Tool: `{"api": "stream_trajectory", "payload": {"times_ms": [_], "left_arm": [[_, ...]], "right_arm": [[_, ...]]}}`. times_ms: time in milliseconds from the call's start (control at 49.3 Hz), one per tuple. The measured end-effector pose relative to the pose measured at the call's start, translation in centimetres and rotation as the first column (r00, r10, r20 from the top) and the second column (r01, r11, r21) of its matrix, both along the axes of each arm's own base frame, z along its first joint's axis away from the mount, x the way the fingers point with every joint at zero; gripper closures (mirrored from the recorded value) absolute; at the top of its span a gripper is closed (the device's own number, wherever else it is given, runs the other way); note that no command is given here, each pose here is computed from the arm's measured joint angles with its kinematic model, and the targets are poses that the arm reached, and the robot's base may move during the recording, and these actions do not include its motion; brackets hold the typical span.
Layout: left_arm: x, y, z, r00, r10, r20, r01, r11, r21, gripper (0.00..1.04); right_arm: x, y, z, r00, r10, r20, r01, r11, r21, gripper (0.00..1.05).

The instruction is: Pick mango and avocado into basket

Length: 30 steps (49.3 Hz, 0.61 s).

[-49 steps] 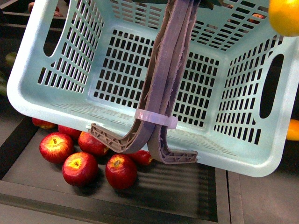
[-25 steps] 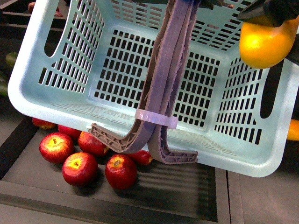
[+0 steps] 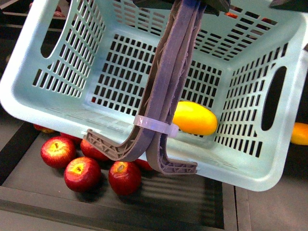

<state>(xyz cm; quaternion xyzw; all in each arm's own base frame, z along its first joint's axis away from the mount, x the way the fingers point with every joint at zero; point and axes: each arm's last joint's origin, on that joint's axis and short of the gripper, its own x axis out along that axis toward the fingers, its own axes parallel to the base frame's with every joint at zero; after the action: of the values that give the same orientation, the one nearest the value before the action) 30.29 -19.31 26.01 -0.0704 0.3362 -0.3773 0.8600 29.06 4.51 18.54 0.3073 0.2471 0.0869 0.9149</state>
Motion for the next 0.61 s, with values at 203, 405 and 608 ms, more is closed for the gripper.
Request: {"api": "stream_trajectory", "payload": {"times_ms": [203, 405, 608], "left_arm": [[0.0, 0.0, 0.0, 1.0, 0.002, 0.006, -0.002, 1.0, 0.005, 0.97], [0.0, 0.0, 0.0, 1.0, -0.001, 0.003, 0.001, 1.0, 0.001, 0.97], [0.0, 0.0, 0.0, 1.0, 0.0, 0.002, 0.0, 1.0, 0.0, 0.97]], "right_arm": [[-2.4, -2.8, 2.8, 0.991, -0.104, 0.086, 0.108, 0.993, -0.045, 0.08], [-6.5, -5.1, 4.3, 0.966, -0.188, 0.176, 0.211, 0.97, -0.124, 0.08], [-11.0, -6.0, 3.1, 0.949, -0.206, 0.237, 0.262, 0.935, -0.239, 0.08]]}}
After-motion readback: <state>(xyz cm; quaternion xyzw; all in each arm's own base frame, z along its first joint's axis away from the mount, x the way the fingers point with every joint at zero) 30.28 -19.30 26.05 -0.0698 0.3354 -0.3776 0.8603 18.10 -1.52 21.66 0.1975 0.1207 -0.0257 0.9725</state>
